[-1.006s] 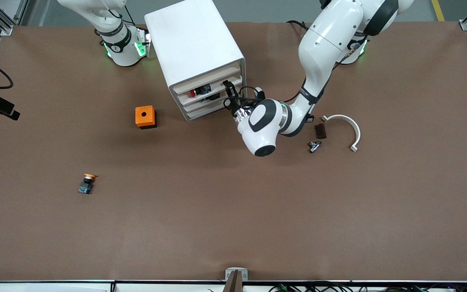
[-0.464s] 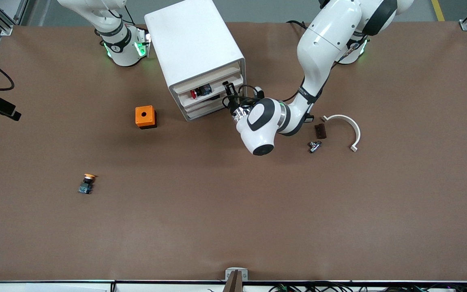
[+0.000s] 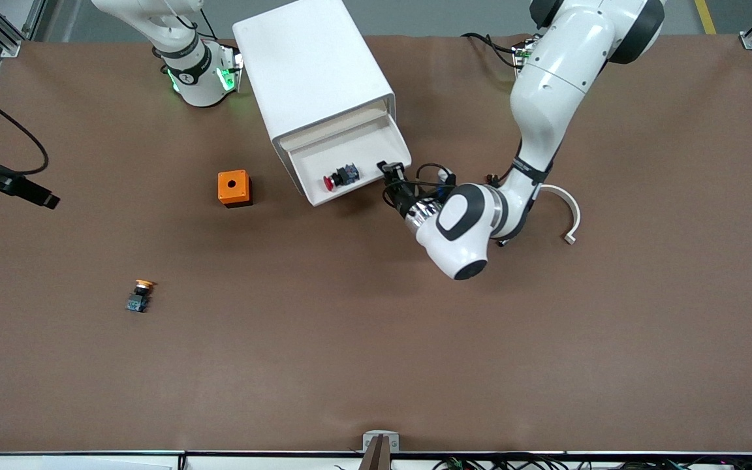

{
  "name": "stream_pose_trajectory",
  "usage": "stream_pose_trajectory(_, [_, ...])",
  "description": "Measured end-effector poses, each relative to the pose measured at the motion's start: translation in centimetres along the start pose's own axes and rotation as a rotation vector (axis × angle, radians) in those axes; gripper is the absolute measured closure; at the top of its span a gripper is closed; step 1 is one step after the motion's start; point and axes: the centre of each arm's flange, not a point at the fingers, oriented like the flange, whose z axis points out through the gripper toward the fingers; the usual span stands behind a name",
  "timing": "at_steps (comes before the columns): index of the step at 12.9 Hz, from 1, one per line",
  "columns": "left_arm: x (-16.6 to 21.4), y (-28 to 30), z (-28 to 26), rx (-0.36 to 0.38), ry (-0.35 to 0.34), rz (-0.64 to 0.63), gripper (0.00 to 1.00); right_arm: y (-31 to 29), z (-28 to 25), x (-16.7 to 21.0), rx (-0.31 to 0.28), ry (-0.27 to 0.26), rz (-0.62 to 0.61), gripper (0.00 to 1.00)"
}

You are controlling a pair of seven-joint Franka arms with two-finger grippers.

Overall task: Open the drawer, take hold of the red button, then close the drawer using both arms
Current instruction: 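Pull the drawer open with the left gripper while the right gripper reaches in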

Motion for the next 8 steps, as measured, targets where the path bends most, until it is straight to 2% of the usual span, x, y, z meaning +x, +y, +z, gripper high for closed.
stream_pose_trajectory(2, [-0.1, 0.2, -1.1, -0.024, -0.034, 0.061, 0.87, -4.2, 1.4, -1.4, -0.014, -0.01, 0.095, 0.0])
stream_pose_trajectory(3, [-0.4, 0.4, -1.6, -0.052, -0.055, 0.093, 0.79, -6.3, 2.1, -2.1, -0.017, -0.008, 0.137, 0.0])
stream_pose_trajectory(8, [-1.0, -0.2, -5.3, -0.124, -0.098, 0.154, 0.2, -16.9, 5.9, -7.2, -0.015, 0.017, 0.371, 0.0])
